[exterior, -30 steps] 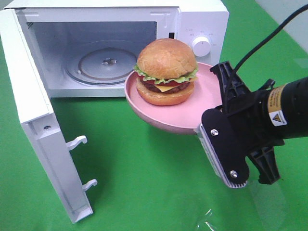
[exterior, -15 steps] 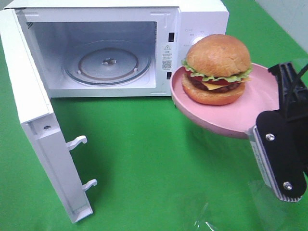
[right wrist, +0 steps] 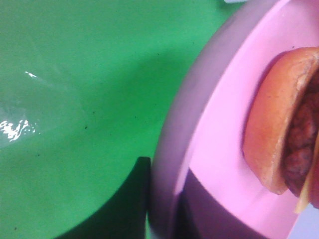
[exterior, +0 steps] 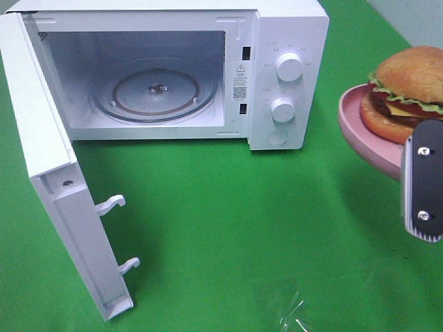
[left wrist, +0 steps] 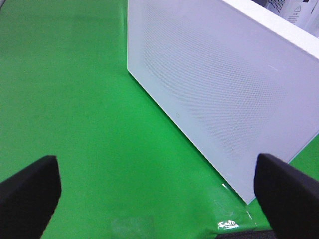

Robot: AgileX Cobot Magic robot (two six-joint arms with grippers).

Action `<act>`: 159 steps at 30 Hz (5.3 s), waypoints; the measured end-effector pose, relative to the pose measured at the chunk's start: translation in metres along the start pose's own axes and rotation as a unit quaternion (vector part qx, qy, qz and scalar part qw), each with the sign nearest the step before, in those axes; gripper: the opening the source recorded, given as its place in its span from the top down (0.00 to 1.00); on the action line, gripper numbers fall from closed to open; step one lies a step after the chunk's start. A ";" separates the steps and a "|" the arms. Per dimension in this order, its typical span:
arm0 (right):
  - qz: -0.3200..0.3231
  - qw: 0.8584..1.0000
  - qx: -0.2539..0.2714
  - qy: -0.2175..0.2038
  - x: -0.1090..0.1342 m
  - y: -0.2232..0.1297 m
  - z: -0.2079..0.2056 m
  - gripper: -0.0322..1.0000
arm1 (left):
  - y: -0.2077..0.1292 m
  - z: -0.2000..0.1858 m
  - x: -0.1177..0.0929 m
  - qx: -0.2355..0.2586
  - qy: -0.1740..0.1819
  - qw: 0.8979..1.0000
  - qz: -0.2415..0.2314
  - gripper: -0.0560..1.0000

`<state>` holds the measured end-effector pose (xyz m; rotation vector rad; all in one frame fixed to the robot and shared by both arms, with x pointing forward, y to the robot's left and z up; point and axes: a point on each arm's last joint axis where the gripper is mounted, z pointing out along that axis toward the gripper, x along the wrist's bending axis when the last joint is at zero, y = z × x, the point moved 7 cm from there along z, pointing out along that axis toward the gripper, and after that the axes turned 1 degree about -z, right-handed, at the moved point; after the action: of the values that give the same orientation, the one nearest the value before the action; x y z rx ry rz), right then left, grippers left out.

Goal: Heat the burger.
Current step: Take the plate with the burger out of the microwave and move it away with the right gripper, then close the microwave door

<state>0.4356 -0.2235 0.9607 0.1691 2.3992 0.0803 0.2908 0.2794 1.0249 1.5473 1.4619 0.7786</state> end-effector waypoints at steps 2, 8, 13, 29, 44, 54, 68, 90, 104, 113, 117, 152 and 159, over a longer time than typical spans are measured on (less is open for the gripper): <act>0.034 0.999 0.014 -0.002 0.000 -0.005 0.000 0.87 | 0.000 0.000 0.000 0.000 0.000 1.000 0.000 0.03; 0.108 0.992 0.064 0.006 0.004 -0.020 -0.001 0.87 | 0.000 0.000 0.000 0.000 0.000 1.000 0.000 0.03; 0.159 0.983 0.097 0.003 0.006 -0.029 0.000 0.87 | 0.000 0.000 0.000 0.000 0.000 1.000 0.000 0.03; 0.299 0.933 0.200 -0.001 0.025 -0.029 0.048 0.87 | 0.000 0.000 0.000 0.000 0.000 1.000 0.000 0.03; 0.392 0.883 0.258 0.018 0.049 -0.025 0.106 0.87 | 0.000 0.000 0.000 0.000 0.000 1.000 0.000 0.03; 0.420 0.849 0.320 0.022 0.050 -0.038 0.146 0.87 | 0.000 0.000 0.000 0.000 0.000 1.000 0.000 0.03; 0.441 0.841 0.313 0.030 0.036 -0.032 0.137 0.50 | 0.000 0.000 0.000 0.000 0.000 1.000 0.000 0.03; 0.494 0.865 0.048 0.080 -0.023 0.010 0.011 0.19 | 0.000 0.000 0.000 0.000 0.000 1.000 0.000 0.03; 0.510 0.857 0.019 0.068 -0.017 -0.016 -0.050 0.21 | 0.000 0.000 0.000 0.000 0.000 1.000 0.000 0.03; 0.542 0.837 -0.070 0.031 -0.006 -0.036 -0.095 0.22 | 0.000 0.000 0.000 0.000 0.000 1.000 0.000 0.03; 0.570 0.813 -0.112 0.030 0.013 -0.046 -0.110 0.22 | 0.000 0.000 0.000 0.000 0.000 1.000 0.000 0.03; 0.636 0.738 -0.185 -0.128 0.039 -0.079 -0.144 0.22 | 0.000 0.000 0.000 0.000 0.000 1.000 0.000 0.03; 0.636 0.738 -0.186 -0.128 0.039 -0.079 -0.144 0.22 | 0.000 0.000 0.000 0.000 0.000 1.000 0.000 0.03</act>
<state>0.3021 -0.2975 1.0330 1.4774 1.5160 1.0636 0.2908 0.2794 1.0249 1.5473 1.4619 0.7786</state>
